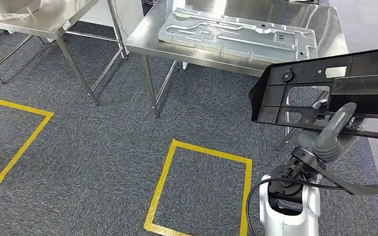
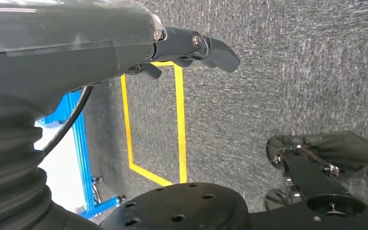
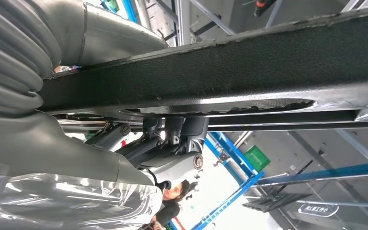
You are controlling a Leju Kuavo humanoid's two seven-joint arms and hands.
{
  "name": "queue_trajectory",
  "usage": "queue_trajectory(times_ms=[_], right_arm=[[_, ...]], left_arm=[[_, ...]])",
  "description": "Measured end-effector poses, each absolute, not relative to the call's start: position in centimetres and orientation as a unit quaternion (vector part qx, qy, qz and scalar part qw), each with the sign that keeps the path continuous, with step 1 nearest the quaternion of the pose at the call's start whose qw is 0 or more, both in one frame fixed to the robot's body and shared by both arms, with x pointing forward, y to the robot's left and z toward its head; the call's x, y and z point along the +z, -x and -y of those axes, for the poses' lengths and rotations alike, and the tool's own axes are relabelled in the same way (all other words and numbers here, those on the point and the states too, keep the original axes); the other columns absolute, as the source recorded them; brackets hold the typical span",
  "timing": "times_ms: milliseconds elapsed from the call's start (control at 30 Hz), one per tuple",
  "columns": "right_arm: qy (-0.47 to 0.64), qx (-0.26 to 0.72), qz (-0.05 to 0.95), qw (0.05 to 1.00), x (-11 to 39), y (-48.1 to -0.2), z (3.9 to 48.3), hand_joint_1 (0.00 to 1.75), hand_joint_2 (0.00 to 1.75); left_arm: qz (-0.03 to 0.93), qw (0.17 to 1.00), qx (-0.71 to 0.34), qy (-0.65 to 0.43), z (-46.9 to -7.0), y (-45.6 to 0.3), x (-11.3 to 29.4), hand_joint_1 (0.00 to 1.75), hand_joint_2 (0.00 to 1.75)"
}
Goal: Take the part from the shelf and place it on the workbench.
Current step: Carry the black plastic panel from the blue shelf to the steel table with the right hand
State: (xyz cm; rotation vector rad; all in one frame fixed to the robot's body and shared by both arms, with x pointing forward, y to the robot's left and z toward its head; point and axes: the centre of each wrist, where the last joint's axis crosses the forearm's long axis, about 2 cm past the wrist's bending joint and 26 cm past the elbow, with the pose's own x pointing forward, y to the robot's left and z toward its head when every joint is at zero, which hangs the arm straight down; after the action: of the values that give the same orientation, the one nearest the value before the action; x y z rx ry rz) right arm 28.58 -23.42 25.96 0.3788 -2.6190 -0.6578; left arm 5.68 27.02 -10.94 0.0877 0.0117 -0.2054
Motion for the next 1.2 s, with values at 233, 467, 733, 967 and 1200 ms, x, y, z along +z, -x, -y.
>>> queue_trajectory(times_ms=[233, 467, 733, 967, 1200], right_arm=[[-0.127, -0.229, 0.944, 0.202, 25.76, -28.64, 23.4, 1.75, 1.75], [-0.123, -0.232, 0.946, 0.191, 26.01, -28.68, 23.3, 1.75, 1.75], [-0.135, -0.24, 0.942, 0.191, 25.86, -28.61, 23.3, 1.75, 1.75], [-0.122, -0.239, 0.945, 0.188, 25.97, -28.41, 23.45, 1.75, 1.75], [-0.117, -0.239, 0.945, 0.188, 25.89, -28.24, 23.58, 1.75, 1.75]], left_arm=[[-0.004, 0.994, -0.103, -0.042, -27.08, -5.24, -11.01, 0.0, 1.75], [0.004, 0.994, -0.103, -0.042, -27.39, -5.7, -10.96, 0.0, 1.75], [0.003, 0.994, -0.101, -0.038, -27.51, -5.68, -10.97, 0.0, 1.75], [0.004, 0.994, -0.103, -0.034, -27.37, -5.66, -10.97, 0.0, 1.75], [0.003, 0.994, -0.104, -0.035, -27.53, -5.42, -11.0, 0.0, 1.75]])
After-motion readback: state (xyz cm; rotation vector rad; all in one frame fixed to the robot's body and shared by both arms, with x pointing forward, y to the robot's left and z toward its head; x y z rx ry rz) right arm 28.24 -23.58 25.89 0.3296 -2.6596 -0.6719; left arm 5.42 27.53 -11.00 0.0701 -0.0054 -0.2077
